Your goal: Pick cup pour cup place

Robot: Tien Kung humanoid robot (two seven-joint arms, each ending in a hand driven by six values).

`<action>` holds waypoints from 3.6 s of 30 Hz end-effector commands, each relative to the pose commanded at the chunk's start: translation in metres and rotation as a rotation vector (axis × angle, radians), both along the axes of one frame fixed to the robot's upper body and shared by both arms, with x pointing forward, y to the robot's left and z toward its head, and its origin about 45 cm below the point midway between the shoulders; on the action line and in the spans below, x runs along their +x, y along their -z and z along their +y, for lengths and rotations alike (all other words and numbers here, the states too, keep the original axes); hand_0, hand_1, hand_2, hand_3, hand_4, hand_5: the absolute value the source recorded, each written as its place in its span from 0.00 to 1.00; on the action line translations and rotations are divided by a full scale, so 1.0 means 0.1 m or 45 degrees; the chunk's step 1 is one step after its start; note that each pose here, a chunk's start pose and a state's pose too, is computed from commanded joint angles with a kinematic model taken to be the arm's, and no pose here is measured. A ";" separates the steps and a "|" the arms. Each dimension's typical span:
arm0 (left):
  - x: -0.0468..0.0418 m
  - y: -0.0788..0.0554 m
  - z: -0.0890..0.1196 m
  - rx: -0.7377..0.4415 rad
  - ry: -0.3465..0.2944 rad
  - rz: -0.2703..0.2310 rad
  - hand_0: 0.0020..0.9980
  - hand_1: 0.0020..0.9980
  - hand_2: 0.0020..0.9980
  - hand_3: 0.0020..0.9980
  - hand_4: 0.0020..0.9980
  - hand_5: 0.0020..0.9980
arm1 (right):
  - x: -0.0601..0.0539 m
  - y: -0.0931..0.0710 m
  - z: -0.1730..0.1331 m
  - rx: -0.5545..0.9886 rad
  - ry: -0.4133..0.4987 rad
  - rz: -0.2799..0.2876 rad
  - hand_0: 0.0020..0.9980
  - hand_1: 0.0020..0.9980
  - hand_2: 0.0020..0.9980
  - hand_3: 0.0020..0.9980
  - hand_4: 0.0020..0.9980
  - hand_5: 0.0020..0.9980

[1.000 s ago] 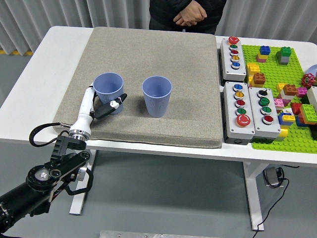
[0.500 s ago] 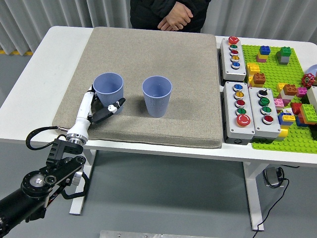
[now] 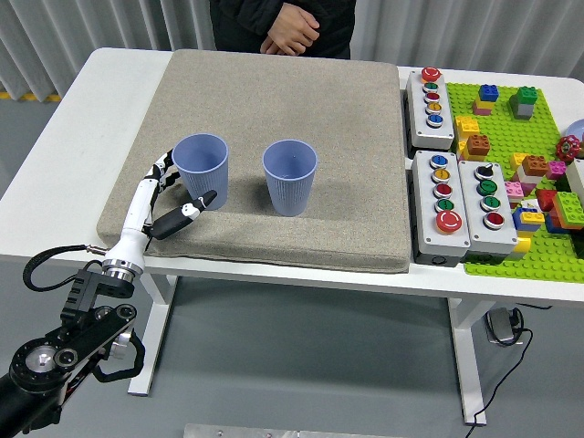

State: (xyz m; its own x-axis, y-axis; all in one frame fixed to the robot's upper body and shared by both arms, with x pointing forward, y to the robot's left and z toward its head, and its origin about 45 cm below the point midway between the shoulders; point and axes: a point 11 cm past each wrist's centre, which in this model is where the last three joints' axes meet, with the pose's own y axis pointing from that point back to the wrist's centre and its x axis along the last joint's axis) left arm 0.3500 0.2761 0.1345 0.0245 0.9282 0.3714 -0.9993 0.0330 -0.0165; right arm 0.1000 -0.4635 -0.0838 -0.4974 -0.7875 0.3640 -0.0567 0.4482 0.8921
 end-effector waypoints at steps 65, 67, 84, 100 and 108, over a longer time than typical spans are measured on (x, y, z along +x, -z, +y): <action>0.143 -0.18 0.17 -0.232 -0.070 0.082 0.91 0.92 1.00 0.96 0.78 1.00 | -0.07 0.01 0.00 -0.006 0.010 0.014 0.69 0.62 0.59 0.59 0.00 0.24; 0.144 -0.19 0.18 -0.237 -0.073 0.081 0.91 0.92 1.00 0.96 0.78 1.00 | -0.07 0.02 0.00 -0.006 0.011 0.014 0.69 0.62 0.59 0.59 0.00 0.24; 0.220 -0.26 0.24 -0.258 -0.102 0.055 0.91 0.91 1.00 0.96 0.78 1.00 | -0.03 0.00 0.00 -0.007 0.017 0.000 0.70 0.62 0.59 0.59 0.00 0.24; 0.233 -0.34 0.27 -0.257 -0.106 0.026 0.90 0.91 1.00 0.96 0.79 1.00 | 0.00 0.00 -0.01 -0.010 0.019 -0.005 0.69 0.62 0.59 0.59 0.00 0.24; 0.255 -0.39 0.26 -0.329 -0.109 0.007 0.89 0.91 1.00 0.96 0.79 1.00 | 0.01 -0.01 -0.01 -0.011 0.018 -0.009 0.69 0.62 0.59 0.59 0.00 0.24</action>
State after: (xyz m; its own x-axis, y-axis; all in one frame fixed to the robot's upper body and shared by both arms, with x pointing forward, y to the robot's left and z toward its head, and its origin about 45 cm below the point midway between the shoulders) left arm 0.3756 0.3020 0.1732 -0.0572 0.9909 0.1219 -0.9984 -0.0566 -0.0080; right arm 0.1013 -0.4649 -0.0828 -0.5113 -0.7769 0.3673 -0.0567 0.4570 0.8877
